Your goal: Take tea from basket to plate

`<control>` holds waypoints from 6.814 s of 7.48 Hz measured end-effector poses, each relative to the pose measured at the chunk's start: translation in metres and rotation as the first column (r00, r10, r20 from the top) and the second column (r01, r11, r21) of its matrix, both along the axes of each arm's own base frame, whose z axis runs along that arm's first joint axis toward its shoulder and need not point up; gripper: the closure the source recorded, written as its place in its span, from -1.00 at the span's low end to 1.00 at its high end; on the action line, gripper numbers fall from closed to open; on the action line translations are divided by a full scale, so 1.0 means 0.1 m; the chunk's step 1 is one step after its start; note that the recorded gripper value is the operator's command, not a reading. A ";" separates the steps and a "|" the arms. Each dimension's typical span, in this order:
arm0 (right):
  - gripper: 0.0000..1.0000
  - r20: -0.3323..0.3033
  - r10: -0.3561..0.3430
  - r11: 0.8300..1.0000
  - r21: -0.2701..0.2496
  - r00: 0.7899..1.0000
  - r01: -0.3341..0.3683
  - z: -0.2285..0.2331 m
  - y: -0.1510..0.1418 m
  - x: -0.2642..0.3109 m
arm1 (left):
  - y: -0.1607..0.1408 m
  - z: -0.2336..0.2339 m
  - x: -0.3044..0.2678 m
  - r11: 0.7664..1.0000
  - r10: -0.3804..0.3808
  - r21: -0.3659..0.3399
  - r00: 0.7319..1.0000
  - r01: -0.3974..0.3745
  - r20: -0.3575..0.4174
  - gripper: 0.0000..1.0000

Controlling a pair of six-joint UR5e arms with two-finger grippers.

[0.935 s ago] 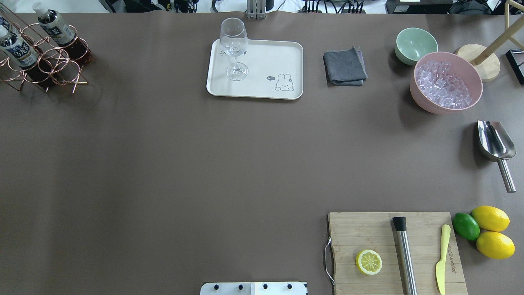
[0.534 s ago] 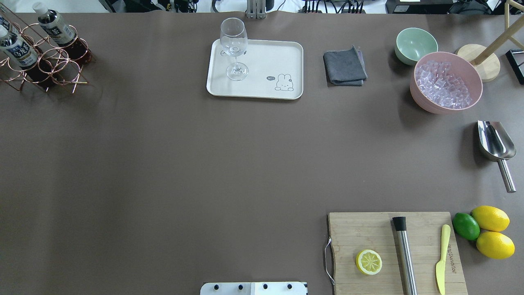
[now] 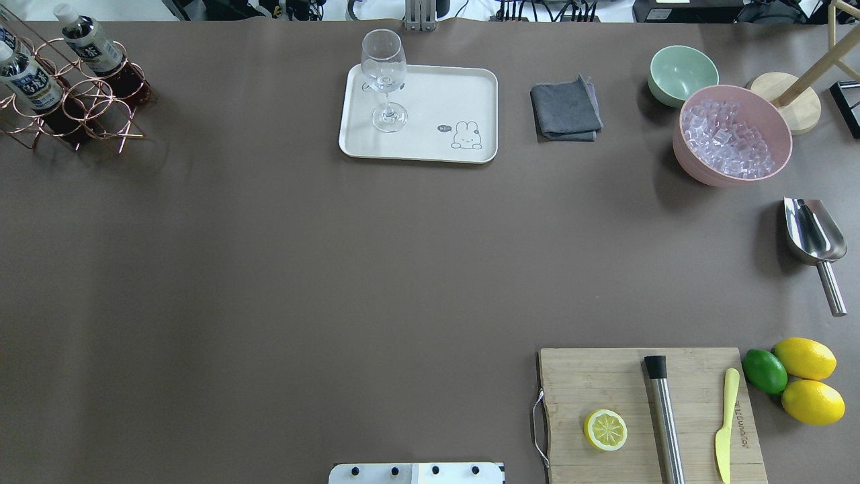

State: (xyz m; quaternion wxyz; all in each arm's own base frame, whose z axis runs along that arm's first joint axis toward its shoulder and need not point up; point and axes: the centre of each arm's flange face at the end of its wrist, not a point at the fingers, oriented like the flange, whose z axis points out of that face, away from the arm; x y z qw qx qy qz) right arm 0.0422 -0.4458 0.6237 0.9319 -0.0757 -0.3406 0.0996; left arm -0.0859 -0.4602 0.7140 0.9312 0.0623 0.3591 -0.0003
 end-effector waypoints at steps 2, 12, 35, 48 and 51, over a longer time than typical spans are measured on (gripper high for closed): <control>-1.00 0.000 0.000 1.000 -0.001 1.000 0.000 0.00 0.00 0.00 | -0.01 -0.10 0.03 1.000 0.005 0.015 0.999 -0.004 -0.046 -0.96; -1.00 -0.001 0.000 1.000 -0.002 1.000 0.000 0.01 0.00 0.00 | -0.67 -1.52 0.37 0.976 0.192 0.112 0.981 -0.189 -0.021 -0.96; -1.00 -0.003 0.001 1.000 -0.005 1.000 -0.001 0.03 0.00 0.01 | -2.94 -2.87 0.42 0.062 0.692 0.637 0.493 -0.769 0.528 -0.68; -1.00 -0.003 0.002 1.000 -0.005 1.000 -0.002 0.03 0.00 0.01 | -2.93 -2.65 0.55 0.012 0.687 0.634 0.467 -0.773 0.557 1.00; -1.00 -0.003 0.001 1.000 -0.004 1.000 -0.001 0.03 0.00 0.01 | -2.90 -2.80 0.53 0.009 0.676 0.635 0.473 -0.772 0.566 1.00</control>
